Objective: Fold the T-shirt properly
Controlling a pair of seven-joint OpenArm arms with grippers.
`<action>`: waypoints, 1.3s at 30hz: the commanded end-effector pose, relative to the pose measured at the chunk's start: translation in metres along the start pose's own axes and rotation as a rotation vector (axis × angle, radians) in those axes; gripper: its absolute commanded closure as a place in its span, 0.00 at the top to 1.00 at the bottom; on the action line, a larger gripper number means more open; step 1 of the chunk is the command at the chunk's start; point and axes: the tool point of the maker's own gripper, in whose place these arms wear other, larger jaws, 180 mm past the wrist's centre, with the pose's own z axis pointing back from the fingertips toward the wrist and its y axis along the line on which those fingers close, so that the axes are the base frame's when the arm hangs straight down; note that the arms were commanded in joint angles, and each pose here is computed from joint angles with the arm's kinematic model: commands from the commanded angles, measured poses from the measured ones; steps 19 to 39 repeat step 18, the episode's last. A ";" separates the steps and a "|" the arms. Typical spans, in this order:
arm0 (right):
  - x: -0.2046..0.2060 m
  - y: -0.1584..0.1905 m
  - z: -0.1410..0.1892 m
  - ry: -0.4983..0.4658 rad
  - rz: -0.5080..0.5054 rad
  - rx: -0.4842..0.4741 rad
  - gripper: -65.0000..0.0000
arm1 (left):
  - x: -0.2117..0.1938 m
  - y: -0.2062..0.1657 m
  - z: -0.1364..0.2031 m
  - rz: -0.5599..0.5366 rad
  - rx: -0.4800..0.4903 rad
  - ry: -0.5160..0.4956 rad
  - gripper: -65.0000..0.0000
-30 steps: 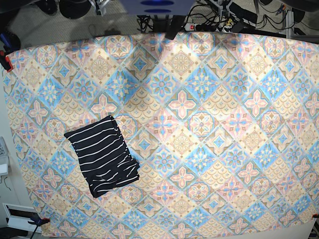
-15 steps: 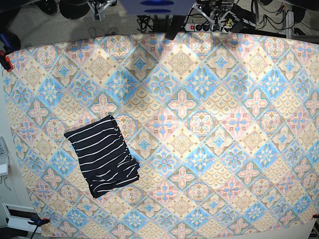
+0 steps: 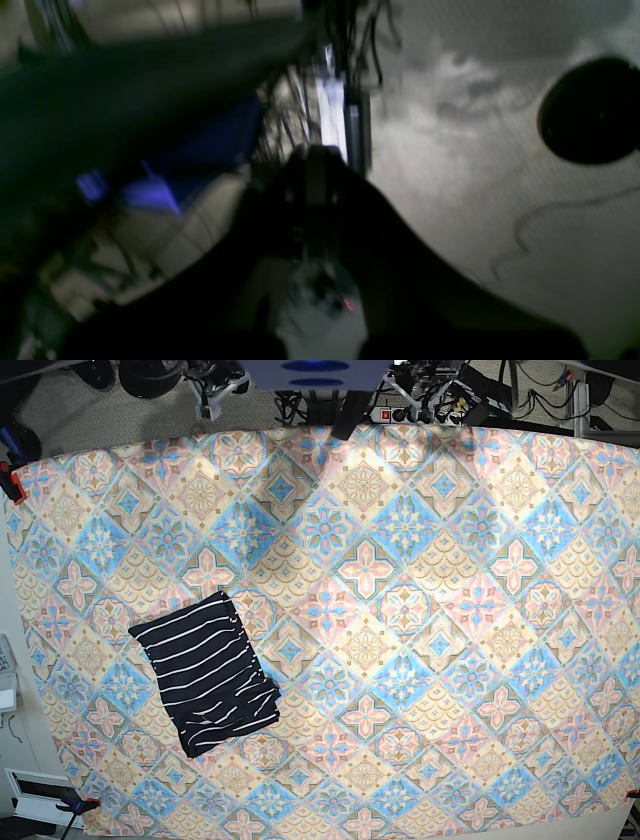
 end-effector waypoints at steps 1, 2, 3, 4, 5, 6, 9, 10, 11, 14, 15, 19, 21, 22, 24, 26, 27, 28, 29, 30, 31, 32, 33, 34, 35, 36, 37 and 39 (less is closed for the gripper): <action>-0.014 0.008 0.000 0.020 -0.031 0.015 0.00 | 0.004 0.001 0.000 -0.006 0.001 -0.007 0.00; -0.014 0.012 -0.001 0.012 -0.053 0.018 0.00 | 0.008 0.002 -0.001 -0.010 0.001 -0.011 0.00; -0.014 0.015 -0.002 0.005 -0.074 0.019 0.00 | 0.008 0.002 -0.001 -0.010 0.003 -0.012 0.00; -0.014 0.020 -0.004 -0.001 -0.094 0.023 0.00 | 0.009 0.003 -0.001 -0.011 0.004 -0.013 0.00; -0.014 0.023 -0.004 -0.006 -0.108 0.025 0.00 | 0.009 0.003 -0.001 -0.011 0.004 -0.015 0.00; -0.012 0.024 -0.005 -0.020 -0.117 0.024 0.00 | 0.009 0.003 -0.001 -0.011 0.004 -0.015 0.00; -0.009 0.022 -0.004 -0.041 -0.123 0.020 0.00 | 0.009 0.003 -0.001 -0.011 0.004 -0.015 0.00; -0.010 0.022 -0.004 -0.039 -0.124 0.020 0.00 | 0.009 0.004 -0.001 -0.012 0.005 -0.015 0.00; -0.010 0.021 -0.004 -0.041 -0.123 0.018 0.00 | 0.009 0.004 -0.001 -0.012 0.005 -0.015 0.00; -0.008 0.020 -0.004 -0.043 -0.122 0.017 0.00 | 0.010 0.005 -0.001 -0.009 0.007 -0.015 0.00; -0.007 0.020 -0.004 -0.047 -0.121 0.018 0.00 | 0.010 0.006 0.000 -0.010 0.009 -0.015 0.00; -0.005 0.020 -0.004 -0.050 -0.117 0.018 0.00 | 0.012 0.016 0.001 -0.015 0.023 -0.019 0.00; -0.005 0.020 -0.004 -0.050 -0.117 0.018 0.00 | 0.012 0.016 0.001 -0.015 0.023 -0.019 0.00; -0.005 0.020 -0.004 -0.050 -0.117 0.018 0.00 | 0.012 0.016 0.001 -0.015 0.023 -0.019 0.00; -0.005 0.020 -0.004 -0.050 -0.117 0.018 0.00 | 0.012 0.016 0.001 -0.015 0.023 -0.019 0.00; -0.005 0.020 -0.004 -0.050 -0.117 0.018 0.00 | 0.012 0.016 0.001 -0.015 0.023 -0.019 0.00; -0.005 0.020 -0.004 -0.050 -0.117 0.018 0.00 | 0.012 0.016 0.001 -0.015 0.023 -0.019 0.00; -0.005 0.020 -0.004 -0.050 -0.117 0.018 0.00 | 0.012 0.016 0.001 -0.015 0.023 -0.019 0.00; -0.005 0.020 -0.004 -0.050 -0.117 0.018 0.00 | 0.012 0.016 0.001 -0.015 0.023 -0.019 0.00; -0.005 0.020 -0.004 -0.050 -0.117 0.018 0.00 | 0.012 0.016 0.001 -0.015 0.023 -0.019 0.00; -0.005 0.020 -0.004 -0.050 -0.117 0.018 0.00 | 0.012 0.016 0.001 -0.015 0.023 -0.019 0.00; -0.005 0.020 -0.004 -0.050 -0.117 0.018 0.00 | 0.012 0.016 0.001 -0.015 0.023 -0.019 0.00; -0.005 0.020 -0.004 -0.050 -0.117 0.018 0.00 | 0.012 0.016 0.001 -0.015 0.023 -0.019 0.00; -0.005 0.020 -0.004 -0.050 -0.117 0.018 0.00 | 0.012 0.016 0.001 -0.015 0.023 -0.019 0.00; -0.005 0.020 -0.004 -0.050 -0.117 0.018 0.00 | 0.012 0.016 0.001 -0.015 0.023 -0.019 0.00; -0.005 0.020 -0.004 -0.050 -0.117 0.018 0.00 | 0.012 0.016 0.001 -0.015 0.023 -0.019 0.00; -0.005 0.020 -0.004 -0.050 -0.117 0.018 0.00 | 0.012 0.016 0.001 -0.015 0.023 -0.019 0.00; -0.005 0.020 -0.004 -0.050 -0.117 0.018 0.00 | 0.012 0.016 0.001 -0.015 0.023 -0.019 0.00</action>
